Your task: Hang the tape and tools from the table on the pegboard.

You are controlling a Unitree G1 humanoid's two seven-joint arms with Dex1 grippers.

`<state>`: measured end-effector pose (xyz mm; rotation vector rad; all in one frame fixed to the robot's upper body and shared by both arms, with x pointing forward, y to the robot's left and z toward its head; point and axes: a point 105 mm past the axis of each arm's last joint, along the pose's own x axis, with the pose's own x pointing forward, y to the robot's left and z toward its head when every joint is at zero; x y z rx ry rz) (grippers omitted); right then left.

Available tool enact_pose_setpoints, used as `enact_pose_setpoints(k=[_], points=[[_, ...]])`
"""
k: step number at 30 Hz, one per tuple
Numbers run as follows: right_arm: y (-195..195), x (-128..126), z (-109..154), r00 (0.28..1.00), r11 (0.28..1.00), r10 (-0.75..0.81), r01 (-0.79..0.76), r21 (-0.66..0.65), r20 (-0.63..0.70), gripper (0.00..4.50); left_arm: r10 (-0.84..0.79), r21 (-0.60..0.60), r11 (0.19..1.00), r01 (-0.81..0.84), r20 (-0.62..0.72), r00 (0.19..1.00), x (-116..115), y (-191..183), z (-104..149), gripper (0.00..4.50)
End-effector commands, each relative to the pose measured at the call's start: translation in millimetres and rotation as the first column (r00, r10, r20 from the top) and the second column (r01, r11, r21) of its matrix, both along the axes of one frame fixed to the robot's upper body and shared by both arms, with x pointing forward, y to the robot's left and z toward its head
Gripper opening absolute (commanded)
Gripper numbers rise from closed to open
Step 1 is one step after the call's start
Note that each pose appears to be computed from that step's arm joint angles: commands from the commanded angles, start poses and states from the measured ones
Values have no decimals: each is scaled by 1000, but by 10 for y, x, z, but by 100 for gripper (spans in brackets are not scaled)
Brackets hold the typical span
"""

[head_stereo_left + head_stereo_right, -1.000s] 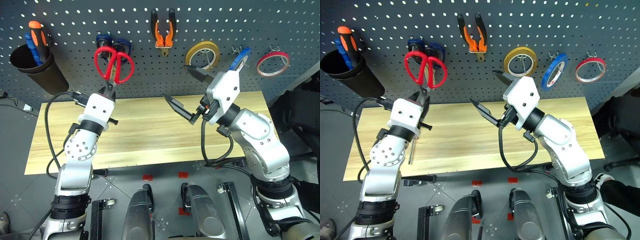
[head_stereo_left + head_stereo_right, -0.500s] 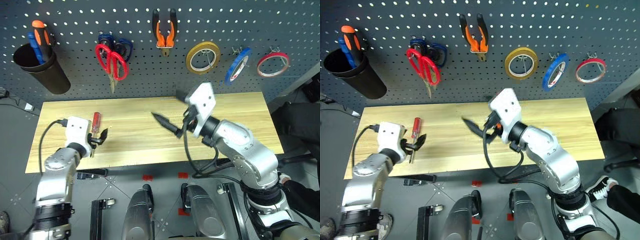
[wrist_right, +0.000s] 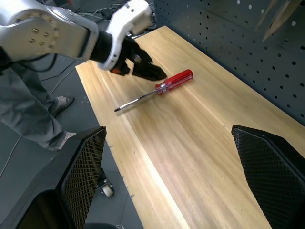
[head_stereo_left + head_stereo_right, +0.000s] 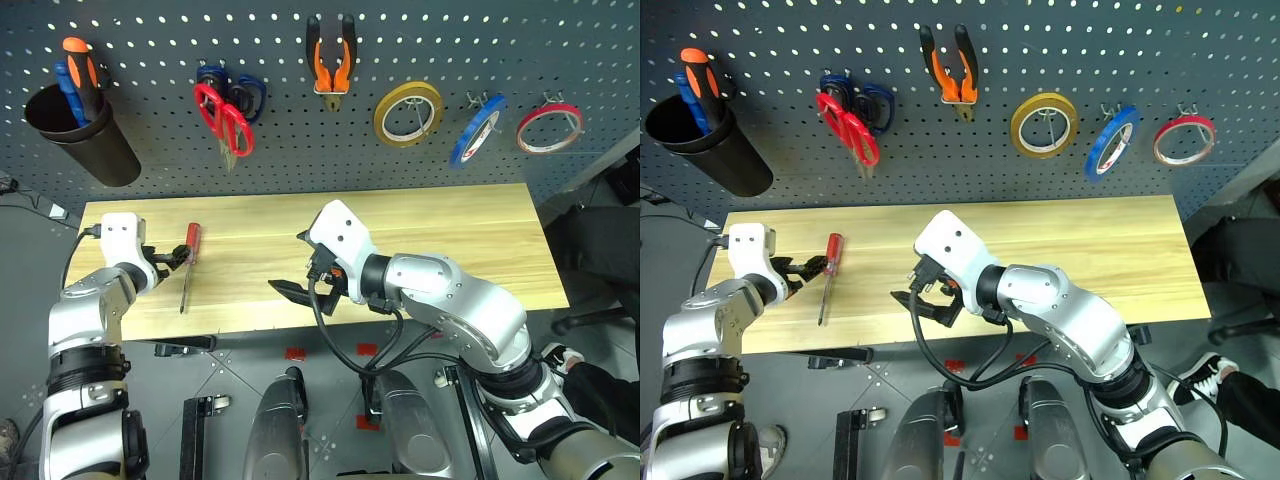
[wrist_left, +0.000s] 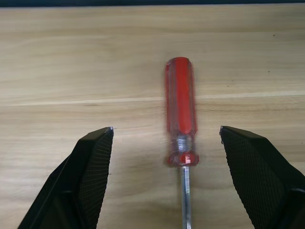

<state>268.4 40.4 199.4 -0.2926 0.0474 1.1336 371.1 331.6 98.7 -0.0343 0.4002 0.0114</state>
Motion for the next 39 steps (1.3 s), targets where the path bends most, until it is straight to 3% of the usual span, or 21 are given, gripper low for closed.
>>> enact_pose_setpoints(k=[1,7,8,11,17,23,27,30,34,37,39], points=[[22,-42,82,1000,1000,19,-19,11,19,450,2,20,1000,-2,-28,1000,43,61,-3,377],[-12,-4,95,1000,1000,-1,1,1,9,450,-9,22,1000,11,-75,997,159,15,-67,377],[-20,6,95,1000,1000,-6,6,0,8,450,-5,26,1000,7,-80,997,173,20,-75,359],[-44,26,91,1000,1000,-15,15,-8,9,450,-5,27,1000,7,-90,996,202,19,-98,290],[-89,74,93,999,999,-30,30,-21,30,450,-15,70,997,22,-97,995,211,75,-116,94],[-178,60,263,989,998,-37,29,60,142,450,-119,133,984,117,6,993,161,39,46,90],[-270,-73,423,966,991,12,-46,127,257,450,-269,220,946,237,128,955,-125,-125,263,90],[-327,-87,485,960,984,15,-63,164,281,450,-341,378,889,257,176,923,-309,-217,402,90],[-419,-88,620,943,971,0,-79,224,333,450,-420,477,851,219,368,830,-550,-565,835,90],[-451,-110,655,945,962,28,-113,247,326,450,-474,508,831,227,435,766,-657,-805,1083,90],[-465,-135,683,947,955,55,-142,258,318,450,-495,525,828,198,516,699,-713,-898,1435,90]])
